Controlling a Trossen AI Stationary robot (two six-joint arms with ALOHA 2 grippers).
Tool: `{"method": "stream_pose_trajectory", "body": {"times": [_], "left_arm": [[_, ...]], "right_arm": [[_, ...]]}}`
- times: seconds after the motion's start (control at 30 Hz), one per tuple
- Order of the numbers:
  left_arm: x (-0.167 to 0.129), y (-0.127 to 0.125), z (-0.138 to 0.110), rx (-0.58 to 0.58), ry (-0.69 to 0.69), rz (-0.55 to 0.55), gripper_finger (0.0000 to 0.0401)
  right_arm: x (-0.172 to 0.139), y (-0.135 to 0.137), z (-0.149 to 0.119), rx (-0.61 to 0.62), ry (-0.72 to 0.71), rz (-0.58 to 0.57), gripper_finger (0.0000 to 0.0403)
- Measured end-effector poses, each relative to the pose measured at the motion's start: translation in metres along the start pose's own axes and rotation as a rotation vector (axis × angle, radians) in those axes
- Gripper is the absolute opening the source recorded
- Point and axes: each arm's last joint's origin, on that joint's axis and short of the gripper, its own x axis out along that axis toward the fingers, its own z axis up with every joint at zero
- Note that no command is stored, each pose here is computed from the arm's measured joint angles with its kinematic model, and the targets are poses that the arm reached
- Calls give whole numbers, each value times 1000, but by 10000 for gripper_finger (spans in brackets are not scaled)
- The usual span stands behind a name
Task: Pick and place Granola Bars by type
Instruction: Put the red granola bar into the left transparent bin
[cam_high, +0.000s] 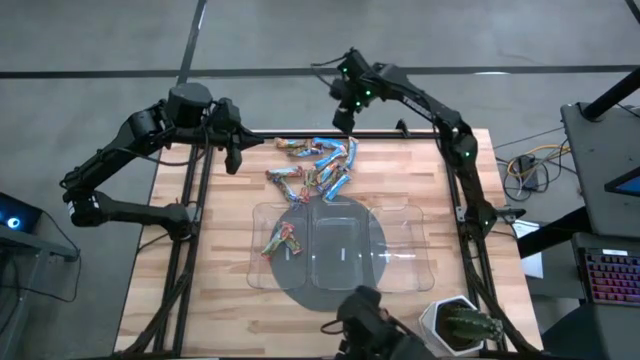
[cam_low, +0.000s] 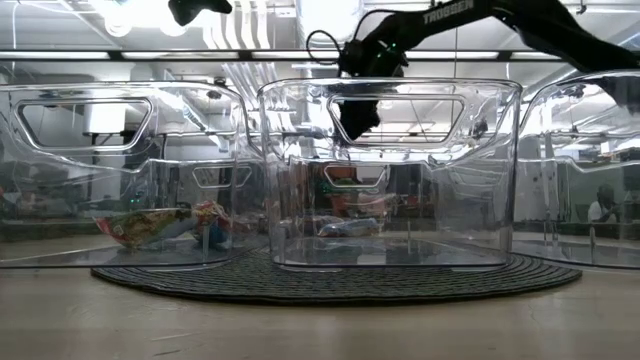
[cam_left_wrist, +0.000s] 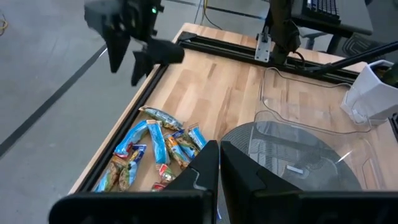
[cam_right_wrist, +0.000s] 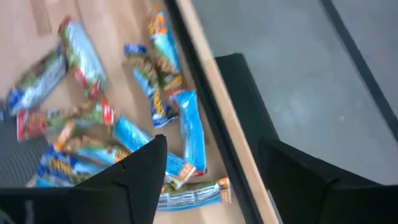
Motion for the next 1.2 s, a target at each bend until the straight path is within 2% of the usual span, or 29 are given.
{"method": "stream_pose_trajectory", "body": {"times": [0.13, 0.43, 0.7, 1.03, 1.2], "left_arm": [[0, 0, 0, 0, 0, 0, 0], [0, 0, 0, 0, 1, 0, 0], [0, 0, 0, -1, 2, 0, 0], [1, 0, 0, -1, 2, 0, 0], [1, 0, 0, -1, 2, 0, 0]], "right_arm": [[17, 3, -2, -76, 42, 22, 247], [52, 9, -11, -118, 129, 83, 236], [71, 16, -15, -148, 183, 119, 234], [100, 16, -22, -118, 218, 121, 233], [113, 12, -24, -43, 217, 106, 233]]}}
